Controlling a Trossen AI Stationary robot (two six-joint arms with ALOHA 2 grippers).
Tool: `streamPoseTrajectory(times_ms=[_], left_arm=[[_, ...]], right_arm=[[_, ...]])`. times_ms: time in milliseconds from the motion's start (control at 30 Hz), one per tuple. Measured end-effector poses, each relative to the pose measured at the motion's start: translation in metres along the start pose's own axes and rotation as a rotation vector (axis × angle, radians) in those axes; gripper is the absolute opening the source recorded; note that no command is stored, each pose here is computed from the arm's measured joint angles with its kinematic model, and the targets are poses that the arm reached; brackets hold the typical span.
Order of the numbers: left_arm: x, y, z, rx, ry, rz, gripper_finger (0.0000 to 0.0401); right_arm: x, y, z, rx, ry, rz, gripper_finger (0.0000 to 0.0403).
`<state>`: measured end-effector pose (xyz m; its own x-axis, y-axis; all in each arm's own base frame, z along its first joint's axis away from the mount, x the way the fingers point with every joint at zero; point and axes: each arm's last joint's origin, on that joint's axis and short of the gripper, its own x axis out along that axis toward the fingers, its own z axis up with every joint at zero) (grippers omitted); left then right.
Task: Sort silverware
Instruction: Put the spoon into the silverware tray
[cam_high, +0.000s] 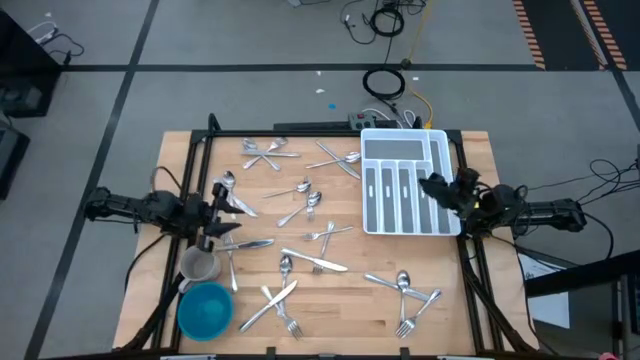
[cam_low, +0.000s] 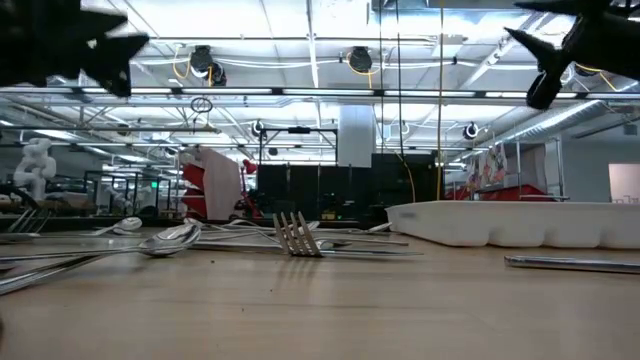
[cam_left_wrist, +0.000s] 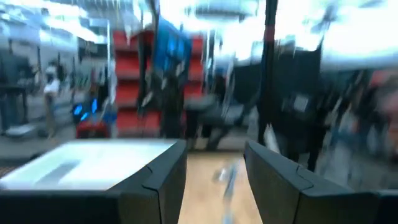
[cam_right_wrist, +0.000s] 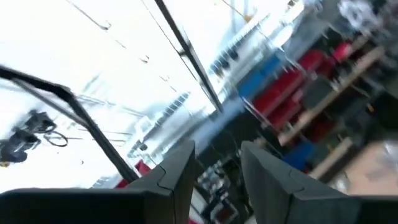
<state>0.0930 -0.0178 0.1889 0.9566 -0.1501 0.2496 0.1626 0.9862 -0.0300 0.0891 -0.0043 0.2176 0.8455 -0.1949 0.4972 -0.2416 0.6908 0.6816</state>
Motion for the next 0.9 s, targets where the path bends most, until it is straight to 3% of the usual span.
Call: streamPoseTrajectory(times_ms=[300,433,633,900], left_arm=[[-0.012,0.000,0.047,-0.197,-0.508,-0.043,0.0169],[-0.022,0.000,0.062,-0.213,-0.687,-0.061,0.0169],[-0.036,0.003,0.084,-0.209,-0.893,0.035,0.0169],[-0.042,0.012,0.093,-0.358,-0.953,0.303,0.0169]], right_arm=[[-0.001,0.009,0.014,-0.105,-0.204,0.023,0.0123],[-0.002,0.011,0.017,-0.143,-0.234,0.028,0.0123],[-0.003,0.015,0.021,-0.131,-0.283,0.067,0.0123],[-0.006,0.017,0.027,-0.124,-0.380,0.038,0.0123]])
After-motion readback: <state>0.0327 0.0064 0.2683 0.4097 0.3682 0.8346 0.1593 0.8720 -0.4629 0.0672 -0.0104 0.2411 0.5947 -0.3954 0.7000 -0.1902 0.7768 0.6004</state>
